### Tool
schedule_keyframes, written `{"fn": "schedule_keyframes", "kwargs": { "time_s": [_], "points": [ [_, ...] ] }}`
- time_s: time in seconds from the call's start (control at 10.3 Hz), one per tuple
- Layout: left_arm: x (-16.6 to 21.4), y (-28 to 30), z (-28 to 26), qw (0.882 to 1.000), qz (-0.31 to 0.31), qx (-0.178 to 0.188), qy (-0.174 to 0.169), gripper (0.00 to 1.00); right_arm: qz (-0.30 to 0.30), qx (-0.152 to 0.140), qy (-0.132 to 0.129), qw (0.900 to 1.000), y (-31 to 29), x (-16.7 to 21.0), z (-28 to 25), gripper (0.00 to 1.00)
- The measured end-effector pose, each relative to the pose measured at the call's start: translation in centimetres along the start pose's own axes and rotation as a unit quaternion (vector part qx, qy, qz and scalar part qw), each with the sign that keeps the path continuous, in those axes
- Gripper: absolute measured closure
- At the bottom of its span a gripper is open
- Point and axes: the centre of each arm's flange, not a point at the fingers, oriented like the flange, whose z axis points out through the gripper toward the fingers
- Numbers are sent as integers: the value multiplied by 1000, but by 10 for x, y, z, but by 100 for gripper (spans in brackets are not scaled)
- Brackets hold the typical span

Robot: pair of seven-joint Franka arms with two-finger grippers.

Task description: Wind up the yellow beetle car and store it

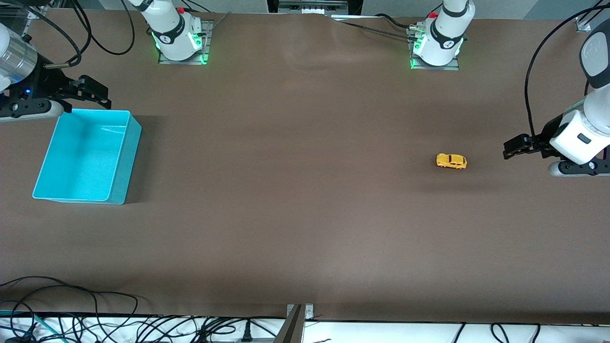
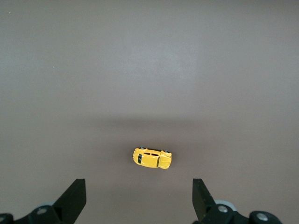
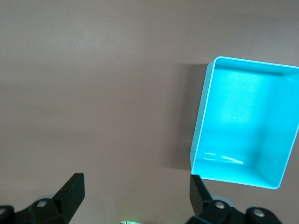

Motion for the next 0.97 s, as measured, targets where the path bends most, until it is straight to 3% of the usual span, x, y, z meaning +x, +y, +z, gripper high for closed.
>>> {"fn": "schedule_keyframes", "kwargs": {
  "time_s": [0.19,0.48,0.68,0.97],
  "points": [
    [1,-5,2,1000,-25,0,-2,0,0,0,0,1000,0,0,0,0],
    [2,-13,5,987,-161,0,-5,0,0,0,-1,1000,0,0,1,0],
    [2,-13,9,960,-281,1,-8,0,0,0,-2,1000,1,1,2,0],
    [-5,-12,49,890,-454,19,-40,0,1,0,-3,1000,1,1,2,0]
  ]
}}
